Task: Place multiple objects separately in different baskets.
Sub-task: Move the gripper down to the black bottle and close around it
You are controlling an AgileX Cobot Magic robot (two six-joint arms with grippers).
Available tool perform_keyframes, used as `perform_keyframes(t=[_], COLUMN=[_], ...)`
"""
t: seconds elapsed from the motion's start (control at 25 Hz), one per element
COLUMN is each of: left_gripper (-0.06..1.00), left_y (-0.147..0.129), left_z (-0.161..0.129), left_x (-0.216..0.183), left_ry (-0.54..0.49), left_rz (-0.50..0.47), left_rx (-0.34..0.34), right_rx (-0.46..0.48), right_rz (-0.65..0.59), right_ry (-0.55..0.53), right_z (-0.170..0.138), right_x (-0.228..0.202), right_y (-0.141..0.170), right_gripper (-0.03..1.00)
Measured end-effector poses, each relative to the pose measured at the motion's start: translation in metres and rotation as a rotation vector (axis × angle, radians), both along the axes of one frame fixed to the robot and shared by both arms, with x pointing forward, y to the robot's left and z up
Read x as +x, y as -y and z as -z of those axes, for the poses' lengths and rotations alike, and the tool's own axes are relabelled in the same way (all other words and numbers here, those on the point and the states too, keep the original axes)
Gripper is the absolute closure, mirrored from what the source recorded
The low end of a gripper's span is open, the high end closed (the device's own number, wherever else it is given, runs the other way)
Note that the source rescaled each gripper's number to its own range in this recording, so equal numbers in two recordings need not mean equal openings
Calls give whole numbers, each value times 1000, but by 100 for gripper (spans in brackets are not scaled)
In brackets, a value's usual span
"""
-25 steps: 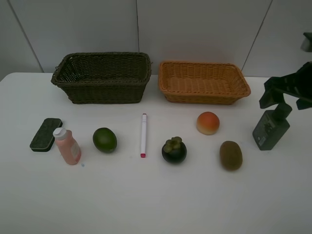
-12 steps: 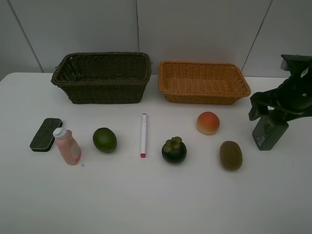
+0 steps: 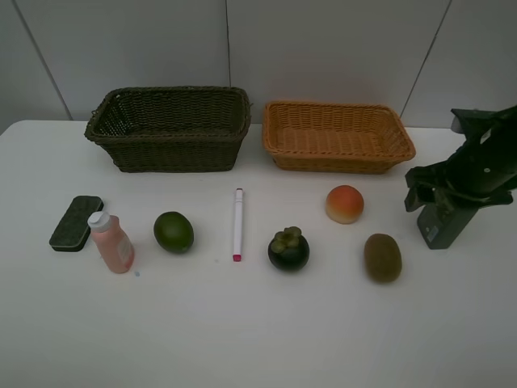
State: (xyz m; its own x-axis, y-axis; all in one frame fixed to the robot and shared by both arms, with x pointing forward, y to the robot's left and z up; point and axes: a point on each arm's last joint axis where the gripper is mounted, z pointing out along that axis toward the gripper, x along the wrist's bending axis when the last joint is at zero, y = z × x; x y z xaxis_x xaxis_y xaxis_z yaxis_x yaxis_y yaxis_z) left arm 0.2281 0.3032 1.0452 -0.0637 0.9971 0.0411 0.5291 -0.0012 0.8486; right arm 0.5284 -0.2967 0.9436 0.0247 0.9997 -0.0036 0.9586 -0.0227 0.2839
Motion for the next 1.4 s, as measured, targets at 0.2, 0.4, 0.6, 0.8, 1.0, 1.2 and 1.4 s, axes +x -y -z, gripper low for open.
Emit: perform_keyframes(t=[0.2,0.4,0.6,0.8,1.0,1.2,1.4], left_gripper=[-6,-6,-6,-6,-6,-6,-6], left_y=[0,0,0,0,0,0,0], left_z=[0,0,0,0,0,0,0], left_x=[0,0,0,0,0,0,0], left_ry=[0,0,0,0,0,0,0], left_rz=[0,0,0,0,0,0,0], left_rx=[0,0,0,0,0,0,0], right_rx=[-16,-18,-23,-62,-77,-79,-79], right_rz=[-14,-16,-20,-54,-66,-67,-67], right_ry=[2,4,4,5,1,0,0], right_z=[0,0,0,0,0,-1,-1], right_x=[0,0,0,1,0,0,1], right_y=[1,1,2,4,5,5,5], right_gripper=[-2,11,45,62,62,62,62])
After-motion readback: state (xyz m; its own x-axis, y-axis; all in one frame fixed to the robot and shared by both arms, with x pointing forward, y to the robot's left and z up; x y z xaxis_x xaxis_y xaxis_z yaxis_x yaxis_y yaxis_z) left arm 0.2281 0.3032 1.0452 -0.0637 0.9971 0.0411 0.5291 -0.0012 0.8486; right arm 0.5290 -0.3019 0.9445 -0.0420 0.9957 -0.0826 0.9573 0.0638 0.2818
